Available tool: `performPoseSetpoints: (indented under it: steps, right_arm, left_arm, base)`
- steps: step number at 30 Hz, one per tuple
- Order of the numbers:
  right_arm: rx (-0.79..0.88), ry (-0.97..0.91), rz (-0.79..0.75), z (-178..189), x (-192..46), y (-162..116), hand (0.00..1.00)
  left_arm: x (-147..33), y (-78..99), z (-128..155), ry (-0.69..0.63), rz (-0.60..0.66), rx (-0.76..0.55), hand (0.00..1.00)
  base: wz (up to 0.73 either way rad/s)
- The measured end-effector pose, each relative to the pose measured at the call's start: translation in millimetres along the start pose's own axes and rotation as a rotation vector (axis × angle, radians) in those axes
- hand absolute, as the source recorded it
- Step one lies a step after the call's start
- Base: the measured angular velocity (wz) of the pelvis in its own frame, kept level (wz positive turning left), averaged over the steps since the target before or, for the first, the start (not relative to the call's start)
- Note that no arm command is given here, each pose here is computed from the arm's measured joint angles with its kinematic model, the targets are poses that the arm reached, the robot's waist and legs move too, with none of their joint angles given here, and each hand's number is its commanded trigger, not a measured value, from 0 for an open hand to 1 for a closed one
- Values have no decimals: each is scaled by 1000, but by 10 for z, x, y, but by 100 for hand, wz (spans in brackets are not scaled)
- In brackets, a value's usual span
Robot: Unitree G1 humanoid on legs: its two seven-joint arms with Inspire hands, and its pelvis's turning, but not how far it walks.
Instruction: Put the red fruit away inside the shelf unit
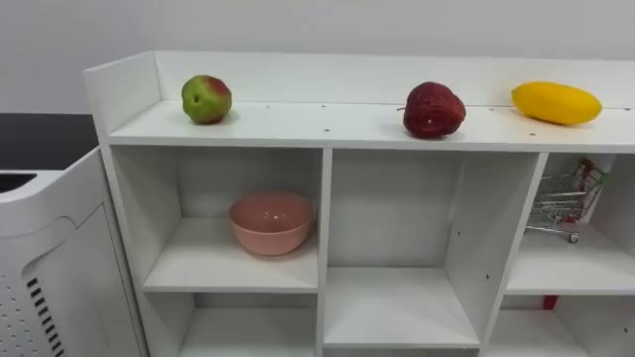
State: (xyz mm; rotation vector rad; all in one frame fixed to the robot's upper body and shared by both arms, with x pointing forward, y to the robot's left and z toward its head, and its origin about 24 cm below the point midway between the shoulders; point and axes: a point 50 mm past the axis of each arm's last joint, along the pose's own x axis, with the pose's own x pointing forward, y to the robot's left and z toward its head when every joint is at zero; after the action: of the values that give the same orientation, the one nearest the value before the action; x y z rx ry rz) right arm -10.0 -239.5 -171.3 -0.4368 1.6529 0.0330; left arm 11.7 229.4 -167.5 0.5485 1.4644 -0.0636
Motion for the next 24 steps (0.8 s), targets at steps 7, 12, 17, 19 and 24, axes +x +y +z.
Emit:
performPoseSetpoints:
  steps: [7,12,17,19,24]
  right_arm:
    - [13,0,-18,-5,0,-10,0]
    - [67,-15,-66,32,-3,-49,0]
    - [207,-72,-122,131,-14,-115,0]
    - [302,-118,-158,208,-27,-177,0]
    - [563,-322,-240,612,-134,-433,0]
  left_arm:
    - [-3,-5,-30,7,-1,-1,0]
    - [-2,-6,-40,11,7,2,0]
    - [5,-22,-48,13,-2,3,0]
    - [8,-32,-36,4,-7,3,0]
    - [11,20,8,-45,11,-20,0]
  base:
    - [-2]
    - [0]
    - [-5]
    - [-2]
    - [0]
